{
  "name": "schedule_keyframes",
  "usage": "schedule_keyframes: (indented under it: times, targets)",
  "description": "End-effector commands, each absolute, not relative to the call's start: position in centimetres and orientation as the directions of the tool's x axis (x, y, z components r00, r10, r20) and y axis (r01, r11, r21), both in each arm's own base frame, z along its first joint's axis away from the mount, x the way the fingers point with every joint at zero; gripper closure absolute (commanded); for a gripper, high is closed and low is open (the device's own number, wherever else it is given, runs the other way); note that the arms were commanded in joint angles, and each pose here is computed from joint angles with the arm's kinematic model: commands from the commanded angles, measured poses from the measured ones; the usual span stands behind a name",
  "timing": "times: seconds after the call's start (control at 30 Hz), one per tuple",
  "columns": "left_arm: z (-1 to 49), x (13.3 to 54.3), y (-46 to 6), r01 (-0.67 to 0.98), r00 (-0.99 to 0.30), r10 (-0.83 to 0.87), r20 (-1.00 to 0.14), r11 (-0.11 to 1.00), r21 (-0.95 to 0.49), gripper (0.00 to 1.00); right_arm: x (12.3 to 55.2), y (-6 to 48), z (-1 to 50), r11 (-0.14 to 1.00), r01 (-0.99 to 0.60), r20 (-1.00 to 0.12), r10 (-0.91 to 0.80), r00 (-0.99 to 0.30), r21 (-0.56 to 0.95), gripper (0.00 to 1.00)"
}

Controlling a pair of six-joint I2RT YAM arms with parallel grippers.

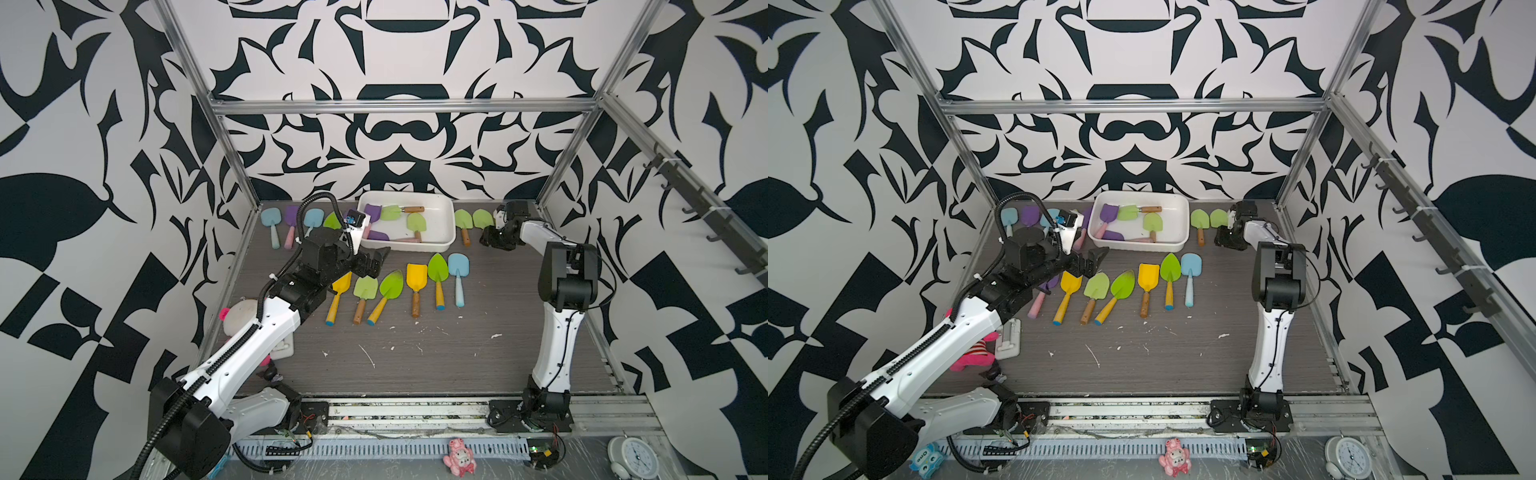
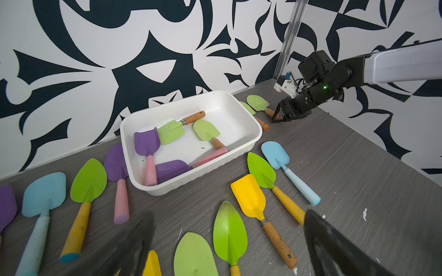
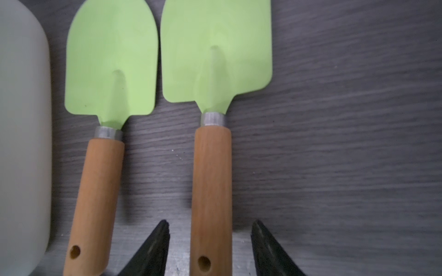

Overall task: Take the shovel out of the storage box
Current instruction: Place the shovel at the center of the board.

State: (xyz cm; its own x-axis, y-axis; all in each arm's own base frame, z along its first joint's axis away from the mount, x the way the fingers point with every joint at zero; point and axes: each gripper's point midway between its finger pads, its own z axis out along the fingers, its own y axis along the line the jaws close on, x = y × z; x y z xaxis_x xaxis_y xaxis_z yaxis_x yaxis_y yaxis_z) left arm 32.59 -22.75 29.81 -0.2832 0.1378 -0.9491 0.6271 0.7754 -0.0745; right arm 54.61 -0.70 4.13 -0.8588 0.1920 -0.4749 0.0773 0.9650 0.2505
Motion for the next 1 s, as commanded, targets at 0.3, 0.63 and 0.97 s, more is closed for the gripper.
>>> schedule_keyframes:
  times: [0.3, 0.63, 0.97]
  targets:
    - [29.4, 32.8, -22.8, 0.621, -0.291, 0.143, -0.946, 0.781, -0.073, 0.01, 55.4, -0.2, 15.8, 0.954, 0.020, -0.646, 0.218, -0.732, 0.299, 0.22]
    - [29.7, 33.2, -23.0, 0.621, -0.292, 0.145, -0.945, 0.780, -0.072, 0.01, 54.8, 2.5, 20.6, 0.889, -0.028, -0.645, 0.310, -0.698, 0.458, 0.20]
    - [29.8, 33.1, -22.4, 0.600, -0.297, 0.147, -0.943, 0.798, -0.065, 0.01, 54.7, 6.6, 24.5, 0.862, -0.119, -0.678, 0.294, -0.673, 0.492, 0.16]
